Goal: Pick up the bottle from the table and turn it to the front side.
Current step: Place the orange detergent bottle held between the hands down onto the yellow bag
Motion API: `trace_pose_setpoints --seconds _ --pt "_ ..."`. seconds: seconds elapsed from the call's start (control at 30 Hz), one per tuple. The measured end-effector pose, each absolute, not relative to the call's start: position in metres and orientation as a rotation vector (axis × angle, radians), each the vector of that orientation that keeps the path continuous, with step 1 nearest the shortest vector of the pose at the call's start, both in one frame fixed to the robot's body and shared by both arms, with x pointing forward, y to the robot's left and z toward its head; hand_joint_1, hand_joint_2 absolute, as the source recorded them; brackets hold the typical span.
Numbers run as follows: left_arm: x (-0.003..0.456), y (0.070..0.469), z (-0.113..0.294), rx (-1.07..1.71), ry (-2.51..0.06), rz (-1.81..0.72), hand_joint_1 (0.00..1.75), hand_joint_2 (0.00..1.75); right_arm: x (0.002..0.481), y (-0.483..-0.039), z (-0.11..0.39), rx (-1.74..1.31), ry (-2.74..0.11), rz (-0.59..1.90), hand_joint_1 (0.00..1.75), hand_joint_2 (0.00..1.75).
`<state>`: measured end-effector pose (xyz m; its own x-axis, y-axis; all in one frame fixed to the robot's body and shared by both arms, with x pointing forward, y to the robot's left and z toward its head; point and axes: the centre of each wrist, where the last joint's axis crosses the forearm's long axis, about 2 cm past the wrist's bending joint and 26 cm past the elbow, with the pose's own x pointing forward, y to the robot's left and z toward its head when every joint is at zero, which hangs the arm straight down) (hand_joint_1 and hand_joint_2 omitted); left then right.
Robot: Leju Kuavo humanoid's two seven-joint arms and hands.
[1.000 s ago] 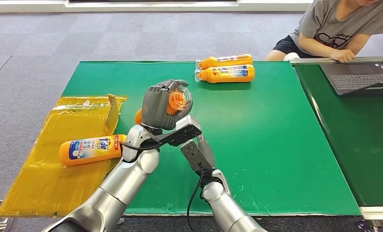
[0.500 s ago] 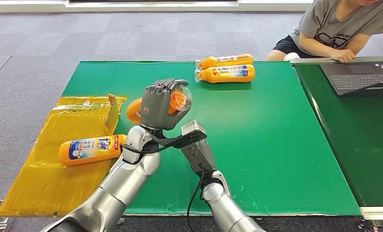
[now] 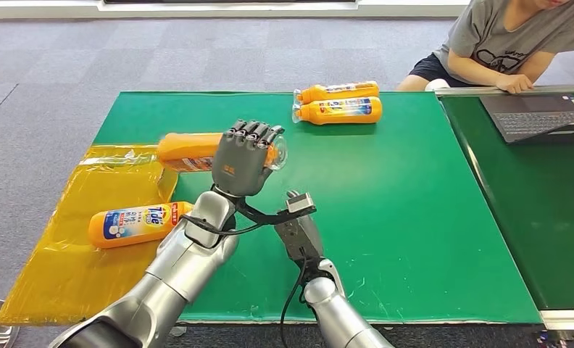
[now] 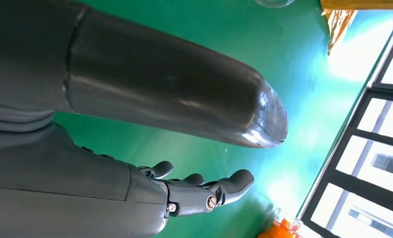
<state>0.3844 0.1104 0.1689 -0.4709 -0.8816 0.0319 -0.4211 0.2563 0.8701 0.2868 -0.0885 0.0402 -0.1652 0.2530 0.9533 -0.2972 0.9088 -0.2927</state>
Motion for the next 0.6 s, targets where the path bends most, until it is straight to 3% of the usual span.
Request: trace_pose_setpoints --seconds 0.03,0.2,0.4,0.6 --pt "0.385 0.111 0.167 1.201 -1.983 -1.162 1.75 1.75 0.287 -0.089 0.04 0.021 -1.666 0.495 0.0 1.75" --pt "0.388 0.13 0.153 1.271 -1.847 -1.156 1.75 1.75 0.278 -0.09 0.036 -0.143 -1.624 0.662 0.0 1.75" --pt "0.382 0.183 0.126 1.366 -1.714 -1.16 1.75 1.75 0.241 -0.118 0.028 -0.313 -1.552 0.898 0.0 1.75" --pt "0.374 0.22 0.113 1.436 -1.638 -1.138 1.75 1.75 0.215 -0.148 0.043 -0.432 -1.585 0.882 0.0 1.75"
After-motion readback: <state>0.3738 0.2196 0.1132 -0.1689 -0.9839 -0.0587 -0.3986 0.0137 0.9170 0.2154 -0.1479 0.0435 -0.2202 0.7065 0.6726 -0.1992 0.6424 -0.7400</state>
